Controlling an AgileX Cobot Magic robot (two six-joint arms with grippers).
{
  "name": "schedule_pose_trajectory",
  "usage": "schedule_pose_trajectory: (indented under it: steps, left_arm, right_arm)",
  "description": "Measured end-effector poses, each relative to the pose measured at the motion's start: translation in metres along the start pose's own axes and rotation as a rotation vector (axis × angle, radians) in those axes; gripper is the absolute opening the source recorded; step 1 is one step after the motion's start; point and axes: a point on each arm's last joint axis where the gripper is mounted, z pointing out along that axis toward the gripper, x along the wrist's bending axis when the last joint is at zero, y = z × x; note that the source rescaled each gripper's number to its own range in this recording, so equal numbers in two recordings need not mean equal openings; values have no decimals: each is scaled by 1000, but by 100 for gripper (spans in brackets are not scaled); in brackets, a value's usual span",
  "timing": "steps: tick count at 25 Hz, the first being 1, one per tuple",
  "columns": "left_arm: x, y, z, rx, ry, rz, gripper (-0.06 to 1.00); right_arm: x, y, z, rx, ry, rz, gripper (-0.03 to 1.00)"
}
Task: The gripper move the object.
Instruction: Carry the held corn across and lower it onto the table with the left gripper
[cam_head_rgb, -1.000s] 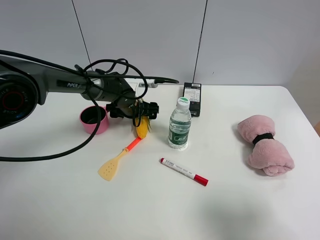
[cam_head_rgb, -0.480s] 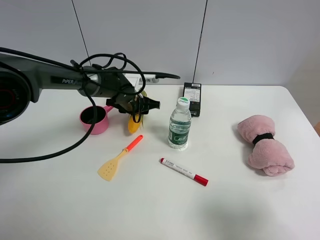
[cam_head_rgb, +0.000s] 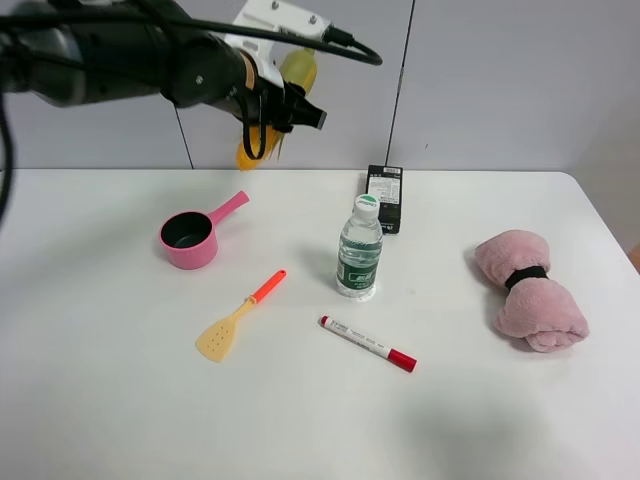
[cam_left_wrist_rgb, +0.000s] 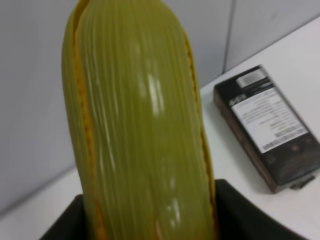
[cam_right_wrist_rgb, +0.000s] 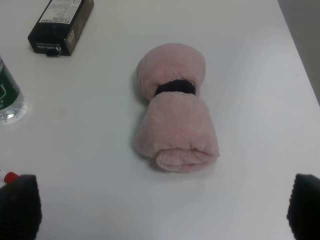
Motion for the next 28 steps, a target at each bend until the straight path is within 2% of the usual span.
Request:
schedule_pose_trajectory:
  steps: [4, 7, 11, 14, 19, 22, 28]
  left_arm:
    - [-14, 26, -61, -46, -30, 188, 2]
    - [-33, 32, -95, -40, -90, 319, 2]
    - [-66, 25, -121, 27, -223, 513, 2]
    - [-94, 14, -132, 78, -356, 666, 2]
    - [-126, 1, -135, 66, -522, 901, 2]
    - [-140, -8, -120, 83, -587, 957, 2]
    - [-162, -32, -78, 156, -652, 934, 2]
  right_arm:
    - [0, 0, 0, 0, 0, 0, 100]
    - [0, 0, 0, 0, 0, 0, 100]
    - [0, 0, 0, 0, 0, 0, 100]
    - [0, 0, 0, 0, 0, 0, 100]
    - [0, 0, 0, 0, 0, 0, 100]
    - [0, 0, 0, 0, 0, 0, 100]
    - [0, 0, 0, 0, 0, 0, 100]
